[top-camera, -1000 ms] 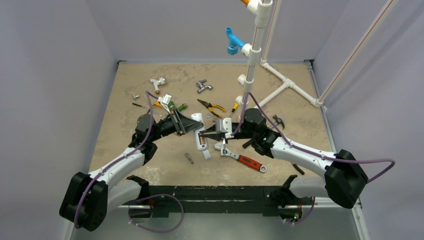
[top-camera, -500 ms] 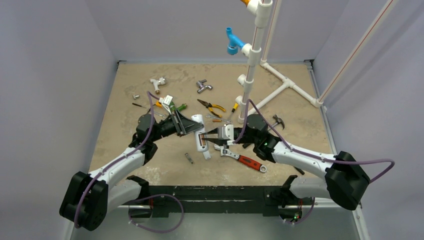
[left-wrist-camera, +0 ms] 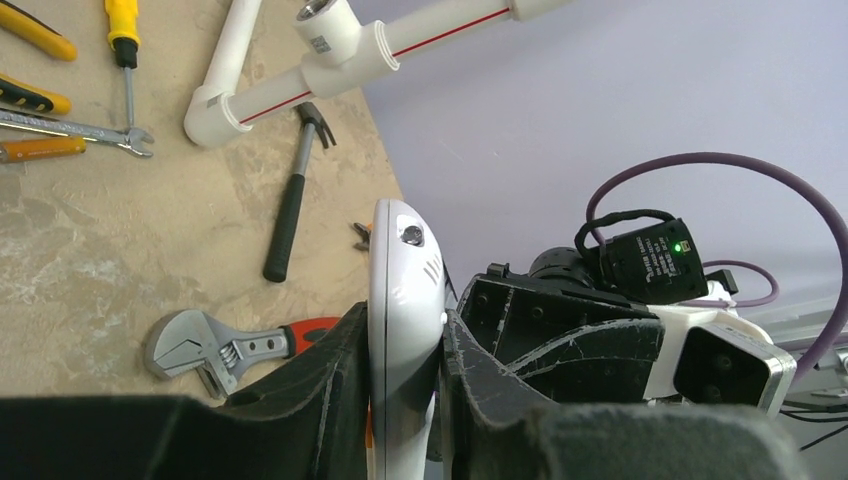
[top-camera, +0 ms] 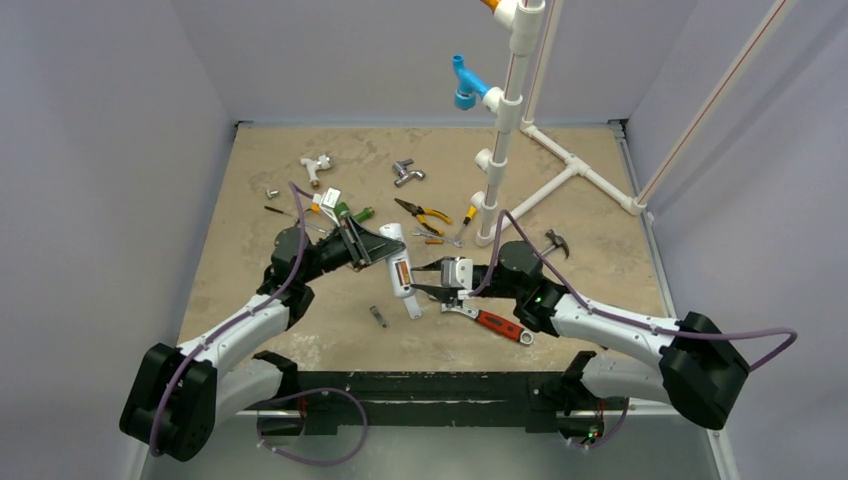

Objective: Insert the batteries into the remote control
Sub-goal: Load the battery into the remote control, then move the distractor to the center of the board, then pick up the battery from the center of the board.

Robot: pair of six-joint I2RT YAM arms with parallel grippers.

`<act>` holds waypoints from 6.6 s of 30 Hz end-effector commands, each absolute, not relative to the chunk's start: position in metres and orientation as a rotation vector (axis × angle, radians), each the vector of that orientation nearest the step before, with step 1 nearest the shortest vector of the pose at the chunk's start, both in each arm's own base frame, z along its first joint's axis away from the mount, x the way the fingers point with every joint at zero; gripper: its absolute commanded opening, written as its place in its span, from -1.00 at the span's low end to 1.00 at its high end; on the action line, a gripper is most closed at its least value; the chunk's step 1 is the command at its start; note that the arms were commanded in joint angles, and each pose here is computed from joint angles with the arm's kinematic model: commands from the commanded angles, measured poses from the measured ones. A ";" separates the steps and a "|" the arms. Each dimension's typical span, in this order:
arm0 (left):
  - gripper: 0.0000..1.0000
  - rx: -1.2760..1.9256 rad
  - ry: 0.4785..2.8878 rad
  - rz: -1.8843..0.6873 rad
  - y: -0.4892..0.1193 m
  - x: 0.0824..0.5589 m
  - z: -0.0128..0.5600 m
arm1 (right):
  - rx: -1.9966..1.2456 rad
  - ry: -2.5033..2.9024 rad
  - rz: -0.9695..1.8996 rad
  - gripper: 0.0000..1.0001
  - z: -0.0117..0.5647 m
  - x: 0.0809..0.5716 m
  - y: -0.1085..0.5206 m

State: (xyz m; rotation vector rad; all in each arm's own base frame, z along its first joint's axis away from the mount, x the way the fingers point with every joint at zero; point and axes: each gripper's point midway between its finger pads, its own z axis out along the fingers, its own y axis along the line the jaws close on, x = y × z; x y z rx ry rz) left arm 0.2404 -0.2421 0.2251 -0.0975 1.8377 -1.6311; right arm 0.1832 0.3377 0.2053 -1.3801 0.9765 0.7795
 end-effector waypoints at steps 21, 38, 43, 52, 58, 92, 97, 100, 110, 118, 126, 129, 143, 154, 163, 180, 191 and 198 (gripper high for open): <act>-1.00 0.164 1.531 -1.653 -0.244 0.230 0.299 | -0.422 1.746 1.276 0.21 0.275 0.211 0.333; -1.00 0.163 1.526 -1.654 -0.244 0.230 0.301 | -0.457 1.797 1.367 -0.12 0.260 0.204 0.348; -1.00 0.163 1.524 -1.655 -0.244 0.229 0.301 | -0.451 1.825 1.319 -0.44 0.252 0.209 0.347; -1.00 0.153 1.538 -1.651 -0.244 0.230 0.298 | -0.444 1.870 1.202 -0.80 0.240 0.222 0.341; -1.00 0.114 1.580 -1.616 -0.242 0.235 0.289 | -0.480 1.809 1.152 -0.20 0.252 0.223 0.333; -1.00 -0.163 1.712 -1.128 -0.160 0.245 0.277 | -1.090 2.212 0.342 -0.02 0.059 0.348 0.309; -1.00 -0.162 1.721 -1.133 -0.161 0.245 0.275 | -1.074 2.237 0.359 -0.03 0.052 0.362 0.305; -1.00 -0.165 1.721 -1.136 -0.161 0.245 0.275 | -1.076 2.243 0.361 -0.04 0.050 0.364 0.306; -1.00 -0.163 1.722 -1.141 -0.162 0.245 0.275 | -1.058 2.315 0.290 -0.19 0.032 0.363 0.294; -1.00 -0.159 1.724 -1.147 -0.163 0.245 0.274 | -1.090 2.366 0.289 -0.32 0.022 0.352 0.288; -1.00 -0.158 1.726 -1.152 -0.164 0.245 0.273 | -1.089 2.360 0.343 -0.43 0.023 0.341 0.291; -1.00 -0.158 1.727 -1.155 -0.164 0.246 0.273 | -1.085 2.281 0.371 -0.39 0.036 0.342 0.299; -1.00 -0.154 1.731 -1.162 -0.165 0.245 0.272 | -1.176 2.098 0.125 -0.27 0.065 0.355 0.316; -1.00 -0.150 1.726 -1.162 -0.165 0.245 0.276 | -1.262 2.114 -0.002 -0.10 0.065 0.376 0.312; -1.00 -0.147 1.730 -1.166 -0.166 0.245 0.276 | -1.256 2.215 0.061 -0.11 0.043 0.367 0.305; -1.00 -0.150 1.737 -1.169 -0.167 0.247 0.273 | -1.226 2.377 0.120 -0.33 0.009 0.346 0.290; -1.00 -0.150 1.738 -1.172 -0.167 0.246 0.272 | -1.198 2.442 0.156 -0.41 0.005 0.329 0.283; -1.00 -0.155 1.740 -1.176 -0.167 0.246 0.270 | -1.179 2.515 0.145 -0.34 0.000 0.312 0.270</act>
